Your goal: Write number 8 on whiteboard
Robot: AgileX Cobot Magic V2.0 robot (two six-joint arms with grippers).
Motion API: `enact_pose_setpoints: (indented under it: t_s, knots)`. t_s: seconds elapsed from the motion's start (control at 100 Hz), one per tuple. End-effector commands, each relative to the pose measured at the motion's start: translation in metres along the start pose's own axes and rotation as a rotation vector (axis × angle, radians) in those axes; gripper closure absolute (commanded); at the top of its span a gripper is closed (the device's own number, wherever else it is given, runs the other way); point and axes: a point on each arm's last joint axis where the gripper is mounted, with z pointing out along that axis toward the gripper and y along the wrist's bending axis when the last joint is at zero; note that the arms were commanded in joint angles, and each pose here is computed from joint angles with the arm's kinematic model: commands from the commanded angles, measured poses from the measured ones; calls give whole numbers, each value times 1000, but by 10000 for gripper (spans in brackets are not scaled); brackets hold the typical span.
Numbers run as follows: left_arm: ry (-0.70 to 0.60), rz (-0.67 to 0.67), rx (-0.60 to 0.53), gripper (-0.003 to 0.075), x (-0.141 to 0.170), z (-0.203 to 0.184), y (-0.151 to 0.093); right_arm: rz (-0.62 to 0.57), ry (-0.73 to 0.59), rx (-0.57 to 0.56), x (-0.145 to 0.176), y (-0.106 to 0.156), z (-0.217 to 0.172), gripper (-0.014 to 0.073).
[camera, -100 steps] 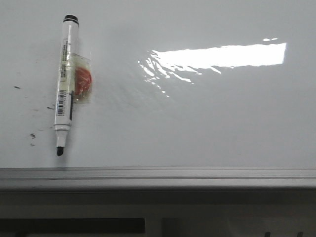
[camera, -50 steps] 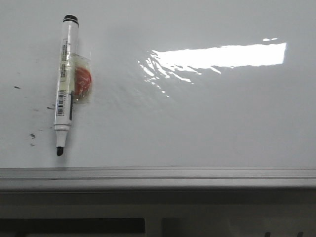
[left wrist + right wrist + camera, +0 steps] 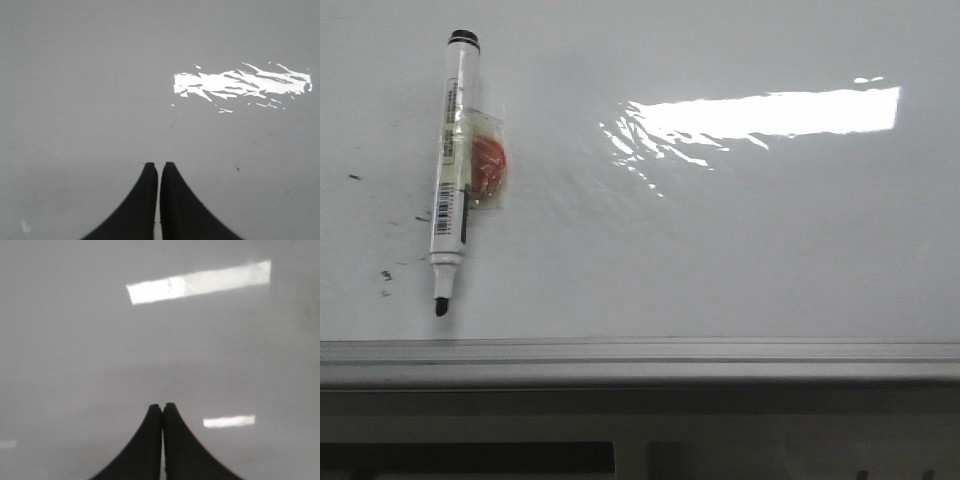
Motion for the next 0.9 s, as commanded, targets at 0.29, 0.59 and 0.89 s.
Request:
enact_pose_setpoints:
  t_s: [0.29,0.59,0.89]
  knots:
    - [57,41,-12,723,-37,11,-2,-6,53,-20,-37,5,12,658]
    - [-35,-2,0,241,-40,28,-3,-12,56,-62,-31,7,14,658]
    - [-33,18,189,294,-37,53,-22,-12,60,-61,-30,7,14,658]
